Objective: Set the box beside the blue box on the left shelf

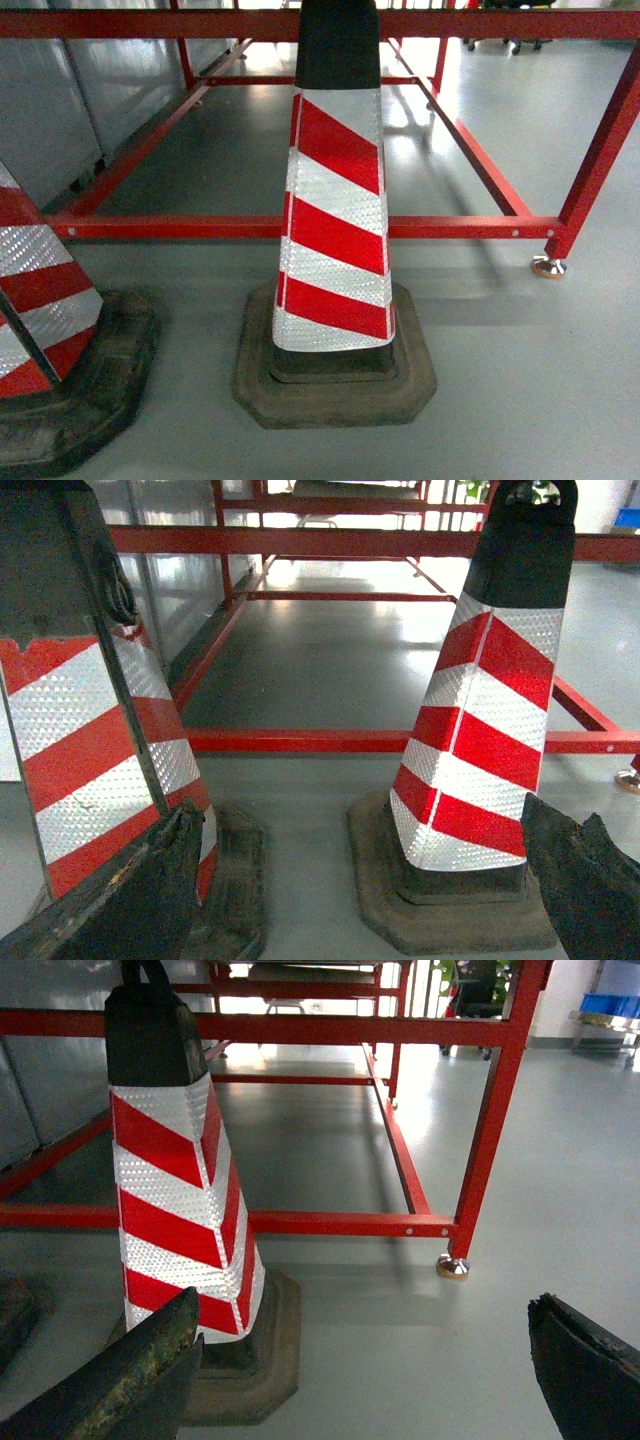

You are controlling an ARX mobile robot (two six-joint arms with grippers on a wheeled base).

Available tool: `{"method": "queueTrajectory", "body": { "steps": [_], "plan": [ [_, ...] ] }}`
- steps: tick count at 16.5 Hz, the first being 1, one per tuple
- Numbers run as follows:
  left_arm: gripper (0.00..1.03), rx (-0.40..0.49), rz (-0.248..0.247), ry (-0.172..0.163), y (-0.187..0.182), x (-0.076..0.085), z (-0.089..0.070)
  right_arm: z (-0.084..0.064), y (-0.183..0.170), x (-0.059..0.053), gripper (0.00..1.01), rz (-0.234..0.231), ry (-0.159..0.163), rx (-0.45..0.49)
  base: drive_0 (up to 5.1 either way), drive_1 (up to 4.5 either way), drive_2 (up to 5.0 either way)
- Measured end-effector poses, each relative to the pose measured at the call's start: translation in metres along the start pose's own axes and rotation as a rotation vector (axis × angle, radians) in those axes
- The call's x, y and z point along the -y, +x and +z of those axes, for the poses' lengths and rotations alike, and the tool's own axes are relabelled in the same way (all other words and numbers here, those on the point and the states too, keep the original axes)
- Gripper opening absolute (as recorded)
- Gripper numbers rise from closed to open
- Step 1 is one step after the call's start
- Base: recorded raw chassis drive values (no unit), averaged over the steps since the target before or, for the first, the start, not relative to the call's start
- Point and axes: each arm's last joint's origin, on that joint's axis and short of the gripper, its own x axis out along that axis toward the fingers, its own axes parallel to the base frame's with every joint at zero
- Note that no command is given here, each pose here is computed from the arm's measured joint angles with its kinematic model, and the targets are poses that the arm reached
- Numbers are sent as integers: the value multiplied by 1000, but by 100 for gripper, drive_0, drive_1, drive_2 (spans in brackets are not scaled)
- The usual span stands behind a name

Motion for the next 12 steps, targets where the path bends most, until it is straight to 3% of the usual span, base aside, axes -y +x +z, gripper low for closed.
{"method": "queueTrajectory", "body": {
  "steps": [12],
  "plan": [
    [98, 1, 0, 0, 0, 0, 0, 0, 0, 0, 98, 0, -3, 1, 0, 0, 0]
  ]
}}
